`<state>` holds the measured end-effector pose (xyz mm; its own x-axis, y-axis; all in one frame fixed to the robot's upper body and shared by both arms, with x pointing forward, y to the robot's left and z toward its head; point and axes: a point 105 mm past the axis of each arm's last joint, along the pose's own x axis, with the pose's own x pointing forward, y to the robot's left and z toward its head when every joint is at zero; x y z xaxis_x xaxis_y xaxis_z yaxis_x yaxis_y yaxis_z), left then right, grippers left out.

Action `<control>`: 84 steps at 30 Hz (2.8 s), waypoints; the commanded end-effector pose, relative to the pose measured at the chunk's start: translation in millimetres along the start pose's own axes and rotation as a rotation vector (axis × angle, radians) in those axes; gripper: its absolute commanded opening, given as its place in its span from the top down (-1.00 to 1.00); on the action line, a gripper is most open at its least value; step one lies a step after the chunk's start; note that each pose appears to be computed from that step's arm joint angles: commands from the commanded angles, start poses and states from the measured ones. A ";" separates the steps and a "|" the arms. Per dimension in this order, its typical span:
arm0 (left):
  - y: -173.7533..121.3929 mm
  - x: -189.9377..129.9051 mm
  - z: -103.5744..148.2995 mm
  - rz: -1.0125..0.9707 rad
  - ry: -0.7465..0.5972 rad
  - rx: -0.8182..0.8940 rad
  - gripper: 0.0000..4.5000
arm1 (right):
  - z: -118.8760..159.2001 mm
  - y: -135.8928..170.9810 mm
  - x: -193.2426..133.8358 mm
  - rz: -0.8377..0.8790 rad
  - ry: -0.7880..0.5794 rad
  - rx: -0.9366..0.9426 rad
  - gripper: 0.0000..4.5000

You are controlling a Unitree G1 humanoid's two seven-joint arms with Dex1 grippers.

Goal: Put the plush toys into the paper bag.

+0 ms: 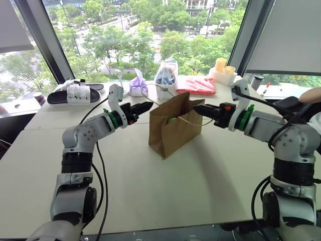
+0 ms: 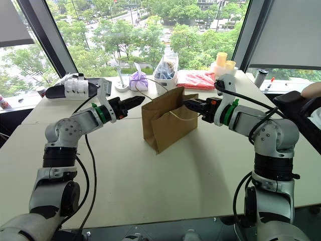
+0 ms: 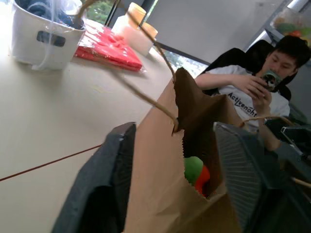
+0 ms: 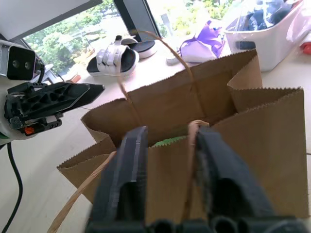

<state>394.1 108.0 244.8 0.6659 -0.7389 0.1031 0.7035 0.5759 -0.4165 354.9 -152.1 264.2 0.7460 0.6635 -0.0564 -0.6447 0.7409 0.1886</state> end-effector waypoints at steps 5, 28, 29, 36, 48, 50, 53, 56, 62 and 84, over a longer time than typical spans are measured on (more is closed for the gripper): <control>-7.9 -27.3 14.3 -0.071 -0.015 0.044 -1.00 | 60.2 14.1 -20.9 0.017 -0.242 -0.113 -0.68; -4.0 -27.6 -47.1 -0.236 0.158 0.168 -1.00 | -15.5 -11.0 -43.9 -0.144 -0.174 0.014 -0.68; -4.7 -27.0 -48.3 -0.242 0.160 0.170 -1.00 | -25.1 -9.9 -37.3 -0.144 -0.134 -0.005 -0.45; -8.8 -27.4 -54.4 -0.272 0.175 0.190 -1.00 | -65.8 23.0 4.8 0.009 -0.003 -0.093 0.98; -6.7 -14.3 -65.5 -0.218 0.168 0.256 -1.00 | -75.5 34.6 48.8 0.081 0.019 -0.152 0.98; -4.2 -9.2 -68.0 -0.188 0.160 0.275 -1.00 | -76.4 35.1 54.2 0.083 0.018 -0.154 0.98; -2.0 -3.4 -70.5 -0.154 0.150 0.291 -1.00 | -79.1 36.6 55.5 0.092 0.027 -0.167 0.98; 6.1 0.1 -73.0 -0.086 0.137 0.293 -1.00 | -79.5 36.7 53.1 0.092 0.027 -0.170 0.98; 6.7 7.5 -76.9 -0.021 0.093 0.259 -1.00 | -79.2 37.1 44.0 0.084 0.028 -0.172 0.98; -5.9 23.3 -75.4 -0.188 0.065 0.196 0.99 | -71.1 -5.7 -49.7 -0.230 0.035 -0.167 1.00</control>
<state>388.0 61.2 160.6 0.5563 -0.8305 0.0275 0.8077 0.5327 -0.2527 314.2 -176.5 178.8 0.8581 0.4859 -0.1660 -0.4862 0.8729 0.0419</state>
